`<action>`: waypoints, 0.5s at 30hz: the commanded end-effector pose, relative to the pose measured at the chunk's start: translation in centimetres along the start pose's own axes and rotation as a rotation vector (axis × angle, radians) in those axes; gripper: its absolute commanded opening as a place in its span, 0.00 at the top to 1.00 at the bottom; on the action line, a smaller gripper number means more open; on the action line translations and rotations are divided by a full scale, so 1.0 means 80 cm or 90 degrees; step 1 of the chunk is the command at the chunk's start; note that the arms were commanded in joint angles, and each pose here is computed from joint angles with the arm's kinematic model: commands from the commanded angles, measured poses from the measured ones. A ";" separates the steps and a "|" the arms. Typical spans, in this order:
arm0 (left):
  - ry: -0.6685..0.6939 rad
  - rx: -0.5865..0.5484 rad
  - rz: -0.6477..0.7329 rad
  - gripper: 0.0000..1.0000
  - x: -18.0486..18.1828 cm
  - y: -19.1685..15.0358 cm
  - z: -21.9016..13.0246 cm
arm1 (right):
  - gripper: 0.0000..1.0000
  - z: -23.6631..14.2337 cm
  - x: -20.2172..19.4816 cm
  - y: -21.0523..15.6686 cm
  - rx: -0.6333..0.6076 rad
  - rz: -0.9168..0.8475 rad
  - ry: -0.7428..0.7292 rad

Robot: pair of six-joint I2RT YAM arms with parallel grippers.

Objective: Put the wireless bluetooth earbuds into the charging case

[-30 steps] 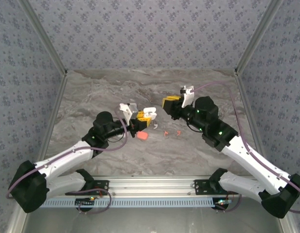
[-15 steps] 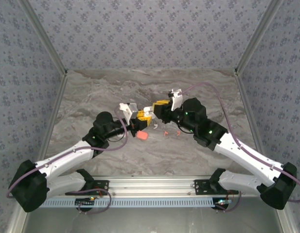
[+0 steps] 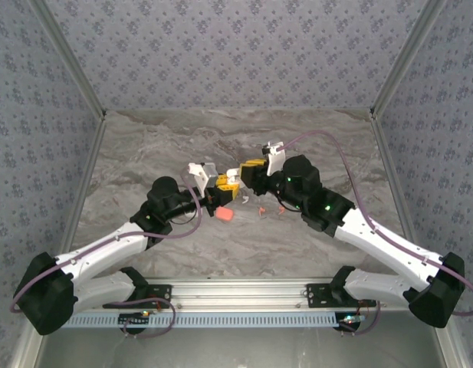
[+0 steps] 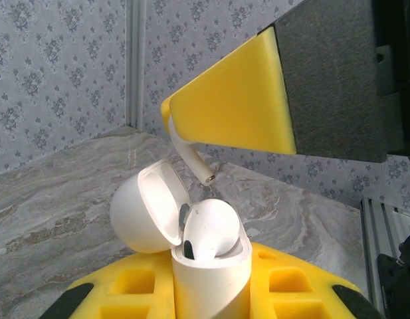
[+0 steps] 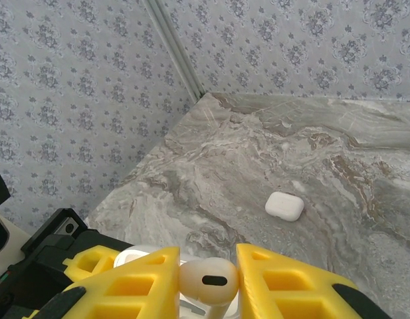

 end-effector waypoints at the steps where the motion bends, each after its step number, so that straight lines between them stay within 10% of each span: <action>1: -0.016 -0.049 0.019 1.00 -0.010 0.026 0.002 | 0.73 0.002 -0.001 -0.008 0.012 0.009 -0.011; 15: -0.013 -0.059 0.016 1.00 -0.010 0.027 0.001 | 0.72 0.001 0.001 -0.023 0.035 0.019 -0.007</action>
Point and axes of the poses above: each hand's point on the last joint's axis, 136 mm out from that joint toward the fingers, its own z axis out along the fingers, its own x axis along the line the jaws close on, y = z × x, the point moved 9 cm from there along -z, back along the fingers, and after that the axes turned 10 degrees about -z, right-handed, at the moved point
